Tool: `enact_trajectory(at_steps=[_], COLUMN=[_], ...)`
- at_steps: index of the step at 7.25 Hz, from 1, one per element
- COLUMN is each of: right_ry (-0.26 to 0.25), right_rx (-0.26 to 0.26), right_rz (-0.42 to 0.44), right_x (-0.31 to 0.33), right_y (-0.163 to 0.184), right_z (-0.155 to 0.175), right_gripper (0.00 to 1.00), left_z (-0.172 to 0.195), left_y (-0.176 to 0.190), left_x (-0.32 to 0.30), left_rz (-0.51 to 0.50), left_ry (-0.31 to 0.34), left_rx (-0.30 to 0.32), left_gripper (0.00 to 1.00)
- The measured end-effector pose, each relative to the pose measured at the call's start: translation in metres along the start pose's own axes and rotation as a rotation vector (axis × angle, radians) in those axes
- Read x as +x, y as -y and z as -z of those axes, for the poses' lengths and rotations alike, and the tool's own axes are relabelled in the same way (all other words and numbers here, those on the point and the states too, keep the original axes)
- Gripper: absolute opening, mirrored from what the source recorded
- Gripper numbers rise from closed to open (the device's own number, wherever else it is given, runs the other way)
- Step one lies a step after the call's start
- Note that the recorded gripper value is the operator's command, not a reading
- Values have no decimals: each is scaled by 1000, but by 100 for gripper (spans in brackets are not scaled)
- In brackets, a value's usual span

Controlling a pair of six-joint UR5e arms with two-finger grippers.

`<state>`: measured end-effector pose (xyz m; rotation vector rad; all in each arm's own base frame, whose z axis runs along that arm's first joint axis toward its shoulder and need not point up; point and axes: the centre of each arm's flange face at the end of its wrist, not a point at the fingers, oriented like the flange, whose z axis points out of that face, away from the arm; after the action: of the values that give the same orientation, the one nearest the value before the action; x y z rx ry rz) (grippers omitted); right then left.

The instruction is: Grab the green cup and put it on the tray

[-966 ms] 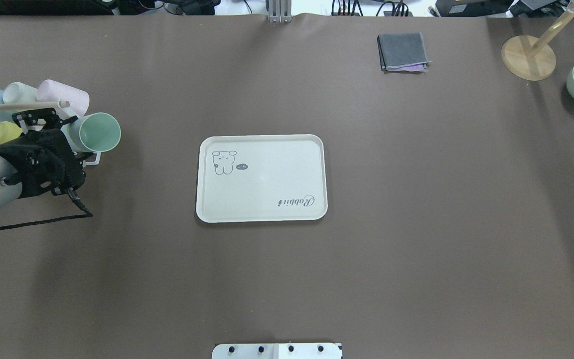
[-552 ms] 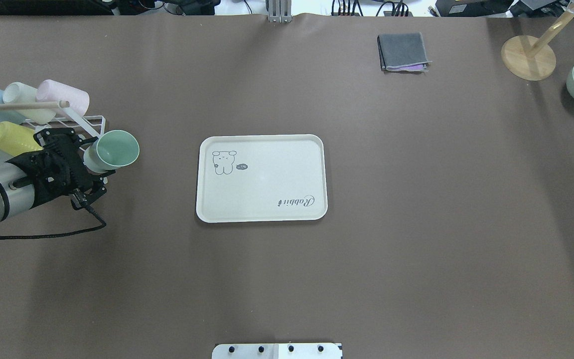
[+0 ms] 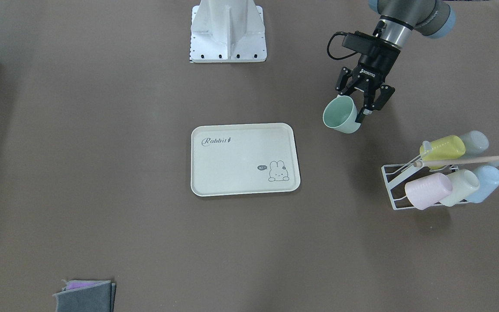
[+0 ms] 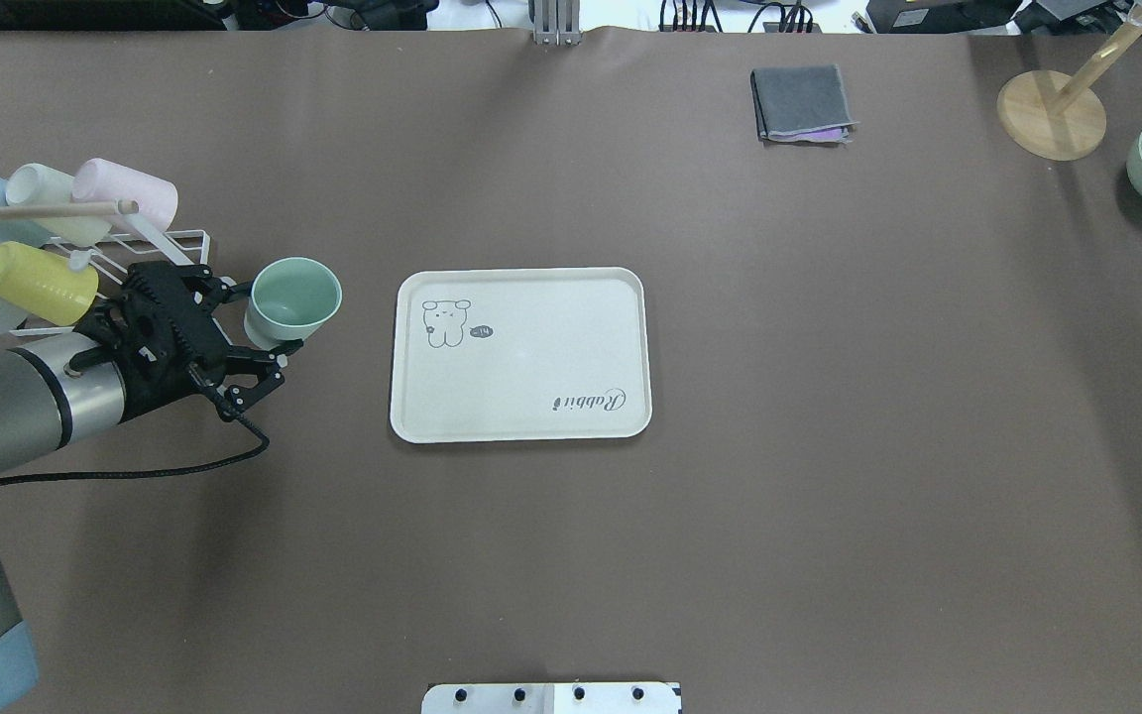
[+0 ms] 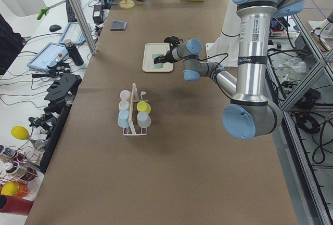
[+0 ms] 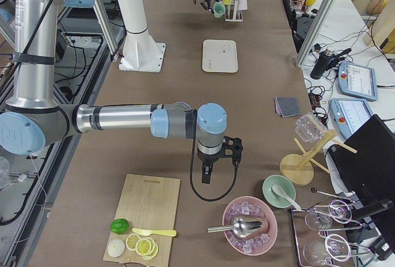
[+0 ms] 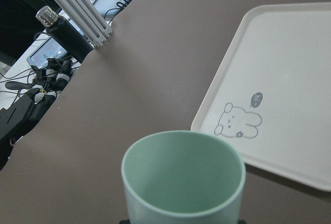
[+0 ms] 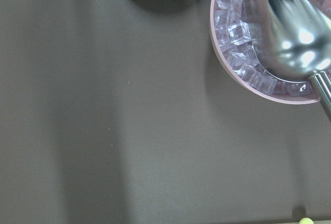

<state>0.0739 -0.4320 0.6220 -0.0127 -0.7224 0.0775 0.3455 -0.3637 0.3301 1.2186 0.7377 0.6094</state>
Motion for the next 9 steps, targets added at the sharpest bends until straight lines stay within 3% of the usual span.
enact_trajectory(at_steps=[3,6,9], right_ry=[0,1,0], right_rx=[0,-1,-2], right_rz=[0,-1,-3], right_x=[0,1,1], right_y=[0,0,0], right_z=[0,-1,-1], right_gripper=[100,100,100], left_z=[-21,-98,-173], left_y=[23,74,99], left_x=[14,46,66], left_rz=[184,309,336], left_ry=[-48,-91,-99], left_rx=[134,192,232], left_gripper=[0,0,0])
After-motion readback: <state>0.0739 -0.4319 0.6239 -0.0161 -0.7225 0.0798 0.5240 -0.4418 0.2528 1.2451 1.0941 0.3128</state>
